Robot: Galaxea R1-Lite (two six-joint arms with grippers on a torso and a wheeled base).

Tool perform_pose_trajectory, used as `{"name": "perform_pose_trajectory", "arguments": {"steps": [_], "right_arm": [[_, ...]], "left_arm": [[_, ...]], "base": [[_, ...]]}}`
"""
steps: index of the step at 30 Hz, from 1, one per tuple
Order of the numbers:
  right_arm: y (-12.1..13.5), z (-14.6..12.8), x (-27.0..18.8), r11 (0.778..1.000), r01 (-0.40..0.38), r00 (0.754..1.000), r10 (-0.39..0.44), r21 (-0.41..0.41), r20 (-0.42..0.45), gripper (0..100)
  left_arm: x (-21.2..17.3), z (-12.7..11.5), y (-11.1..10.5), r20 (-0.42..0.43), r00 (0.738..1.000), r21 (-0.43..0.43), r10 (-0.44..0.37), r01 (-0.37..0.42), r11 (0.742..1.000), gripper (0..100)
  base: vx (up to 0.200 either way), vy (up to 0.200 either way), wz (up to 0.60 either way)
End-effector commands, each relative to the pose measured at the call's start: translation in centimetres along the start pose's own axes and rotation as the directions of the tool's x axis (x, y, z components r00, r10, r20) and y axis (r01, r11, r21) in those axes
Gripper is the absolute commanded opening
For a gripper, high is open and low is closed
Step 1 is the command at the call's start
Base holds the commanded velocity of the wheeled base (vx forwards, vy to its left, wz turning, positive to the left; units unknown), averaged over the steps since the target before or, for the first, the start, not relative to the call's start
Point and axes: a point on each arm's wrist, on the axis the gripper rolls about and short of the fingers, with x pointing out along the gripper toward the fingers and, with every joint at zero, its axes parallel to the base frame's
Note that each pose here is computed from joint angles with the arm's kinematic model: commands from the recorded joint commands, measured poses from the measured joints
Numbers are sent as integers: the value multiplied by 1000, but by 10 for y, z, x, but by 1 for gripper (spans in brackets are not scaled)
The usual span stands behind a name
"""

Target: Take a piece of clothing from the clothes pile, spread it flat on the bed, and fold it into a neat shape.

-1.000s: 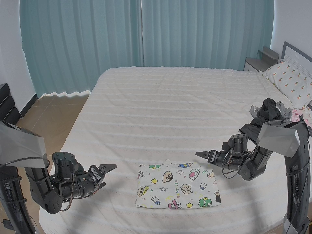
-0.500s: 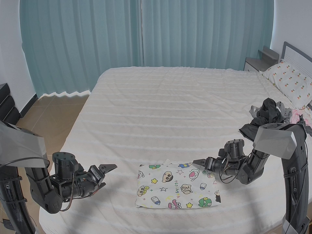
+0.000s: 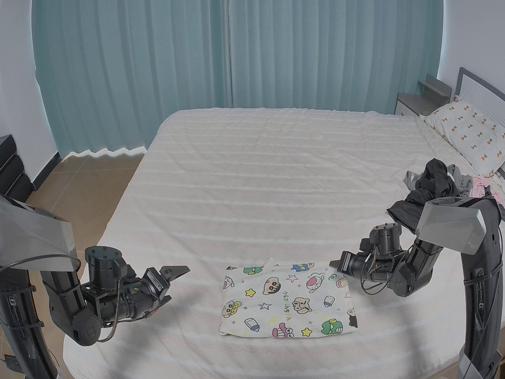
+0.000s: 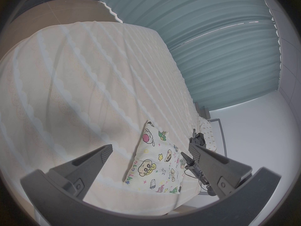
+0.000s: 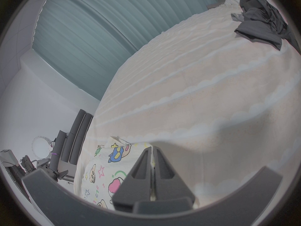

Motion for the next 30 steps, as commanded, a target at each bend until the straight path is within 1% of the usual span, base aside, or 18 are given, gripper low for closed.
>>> {"name": "perform_pose_trajectory", "arguments": {"steps": [1,6,10,11,15,18,20,23,26,27,28,30], "right_arm": [[-3,7,-6,1000,6,1000,-6,6,19,0],[-3,11,-9,1000,6,999,-6,8,33,0],[-5,9,-8,1000,11,1000,-12,9,27,0],[-7,10,-8,1000,15,999,-15,9,28,100],[-6,13,-11,1000,14,999,-14,10,34,100],[-2,18,-24,1000,14,999,-14,13,43,100],[1,11,-29,1000,25,1000,-25,14,12,100],[4,0,-38,999,38,999,-38,16,-31,100],[3,-17,-41,998,54,995,-52,17,-88,100],[3,-19,-42,998,56,994,-54,19,-93,100],[1,-31,-42,998,66,989,-63,17,-134,100],[3,-38,-41,998,61,988,-59,9,-144,100]], "left_arm": [[0,0,0,-1,1000,-1,1,-1,1000,100],[1,0,1,0,1000,0,3,-3,1000,100],[1,0,1,-1,1000,0,5,-5,1000,100],[1,0,1,-2,1000,-2,4,-4,1000,100],[2,0,1,-1,1000,1,1,-1,1000,100],[5,1,0,-1,1000,12,0,0,1000,100],[11,3,-1,3,1000,45,-12,11,999,100],[24,0,1,-20,1000,160,-5,8,987,100],[42,-7,12,-55,998,308,30,-12,951,100],[45,-8,12,-55,998,321,30,-11,947,100],[57,-8,12,-57,998,373,23,0,928,100],[68,-10,8,-67,998,388,12,15,922,100]], "base": [[0,0,0],[0,0,0],[0,0,0],[0,0,0],[0,0,0],[0,0,0],[0,0,0],[0,0,0],[0,0,0],[0,0,0],[0,0,0],[0,0,0]]}}
